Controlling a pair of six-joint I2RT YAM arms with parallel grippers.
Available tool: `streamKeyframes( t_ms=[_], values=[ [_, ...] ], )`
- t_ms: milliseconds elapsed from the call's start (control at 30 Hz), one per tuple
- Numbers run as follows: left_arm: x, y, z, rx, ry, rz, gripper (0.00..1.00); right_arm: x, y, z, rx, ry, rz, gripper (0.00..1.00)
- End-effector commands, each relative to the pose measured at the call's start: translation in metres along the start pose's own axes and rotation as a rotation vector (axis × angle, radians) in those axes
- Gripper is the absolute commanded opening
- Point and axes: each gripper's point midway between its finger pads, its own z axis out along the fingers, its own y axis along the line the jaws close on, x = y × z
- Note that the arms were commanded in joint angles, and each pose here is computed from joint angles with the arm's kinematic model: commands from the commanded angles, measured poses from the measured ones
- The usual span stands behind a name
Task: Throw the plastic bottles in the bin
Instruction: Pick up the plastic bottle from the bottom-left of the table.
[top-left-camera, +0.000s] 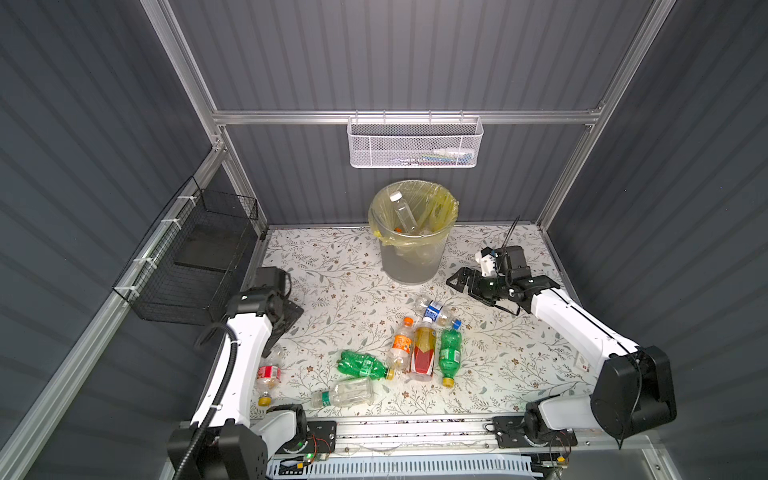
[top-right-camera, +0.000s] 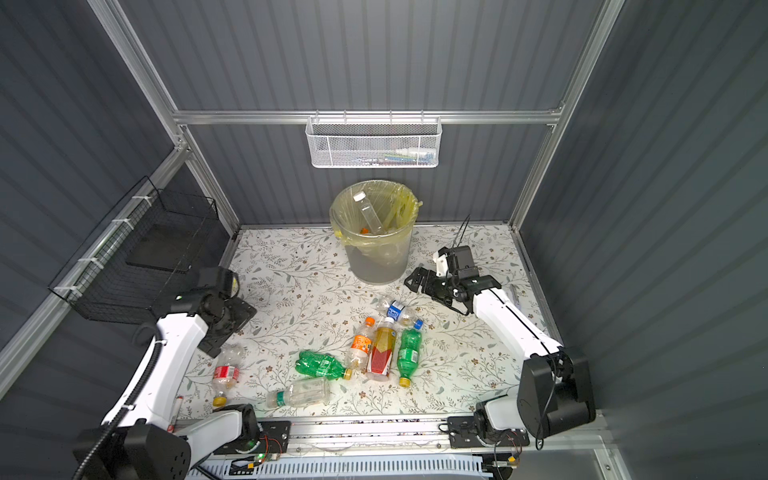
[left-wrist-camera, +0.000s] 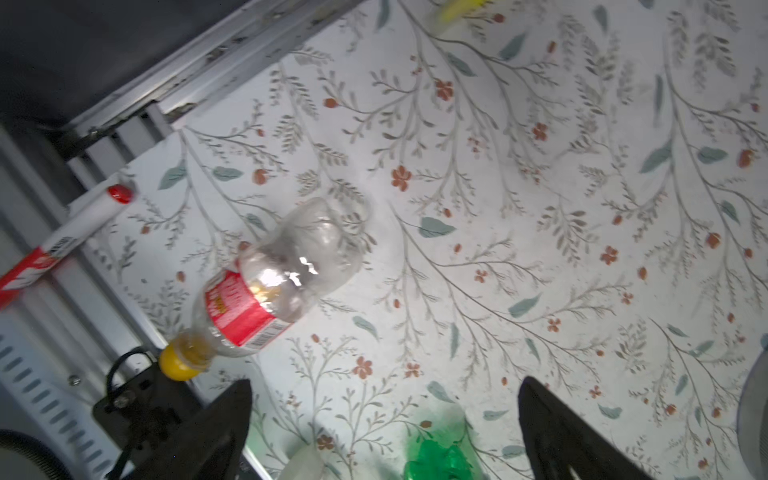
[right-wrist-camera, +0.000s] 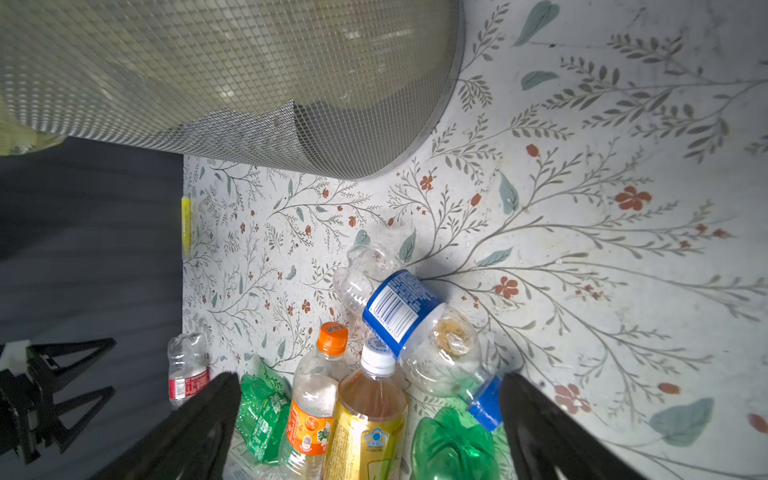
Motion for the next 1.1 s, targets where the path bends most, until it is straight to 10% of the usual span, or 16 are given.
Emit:
streamKeyframes(
  t_ms=[0, 433, 1067],
  values=[
    [0.001, 0.034, 0.007, -0.093, 0.059, 0.017, 1.00, -0.001, 0.011, 0.000, -0.084, -0.035, 0.099, 0.99],
    [-0.018, 0.033, 0.080, -0.090, 0.137, -0.071, 1.00, 0.007, 0.003, -0.004, -0.115, -0.089, 0.256, 0.99],
    [0.036, 0.017, 0.072, -0.055, 0.200, 0.099, 1.00, 0.016, -0.006, 0.010, -0.082, -0.058, 0.310, 0.99]
  ],
)
